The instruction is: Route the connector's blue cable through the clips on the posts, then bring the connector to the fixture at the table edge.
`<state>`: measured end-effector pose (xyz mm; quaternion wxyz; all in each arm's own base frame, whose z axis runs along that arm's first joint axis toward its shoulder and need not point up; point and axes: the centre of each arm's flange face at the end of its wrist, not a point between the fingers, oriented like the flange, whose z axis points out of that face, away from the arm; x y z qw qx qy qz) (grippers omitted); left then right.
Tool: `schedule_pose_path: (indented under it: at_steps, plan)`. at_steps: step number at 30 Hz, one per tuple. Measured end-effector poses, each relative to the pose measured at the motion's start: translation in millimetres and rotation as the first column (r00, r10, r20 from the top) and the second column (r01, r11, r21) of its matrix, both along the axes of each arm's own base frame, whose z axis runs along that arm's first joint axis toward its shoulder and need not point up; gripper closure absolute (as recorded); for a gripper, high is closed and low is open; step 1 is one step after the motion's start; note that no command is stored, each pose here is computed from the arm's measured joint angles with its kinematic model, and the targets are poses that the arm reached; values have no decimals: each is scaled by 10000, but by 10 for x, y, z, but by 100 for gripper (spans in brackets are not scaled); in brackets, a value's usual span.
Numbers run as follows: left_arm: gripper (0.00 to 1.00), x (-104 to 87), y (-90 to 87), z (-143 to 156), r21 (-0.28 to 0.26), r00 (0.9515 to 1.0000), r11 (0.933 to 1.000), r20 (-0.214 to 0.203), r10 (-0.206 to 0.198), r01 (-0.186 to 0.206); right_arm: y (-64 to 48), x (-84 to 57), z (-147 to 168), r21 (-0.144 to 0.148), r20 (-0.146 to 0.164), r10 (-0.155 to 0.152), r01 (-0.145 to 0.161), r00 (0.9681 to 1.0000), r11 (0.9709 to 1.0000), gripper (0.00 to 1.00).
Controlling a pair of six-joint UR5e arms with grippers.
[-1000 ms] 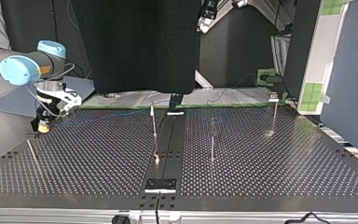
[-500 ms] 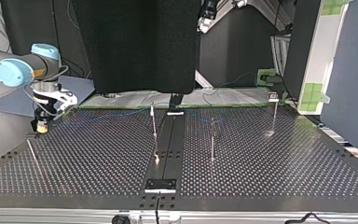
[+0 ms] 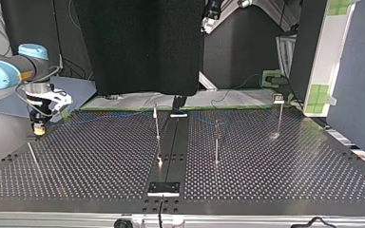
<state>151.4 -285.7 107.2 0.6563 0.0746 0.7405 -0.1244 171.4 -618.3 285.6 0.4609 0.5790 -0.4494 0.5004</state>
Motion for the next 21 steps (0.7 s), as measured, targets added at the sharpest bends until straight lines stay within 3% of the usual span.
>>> schedule_pose_path:
  at_steps: [11,21]
  plan:
    - [1,-5,16,-5,139,10000,9999,-30,88,-88,-91,-237,30,-120,178,439,-437,9989,9990,100]
    - [1,-15,21,-10,203,9999,9998,-88,84,-82,-135,-336,71,-180,368,1052,-1046,9938,9944,100]
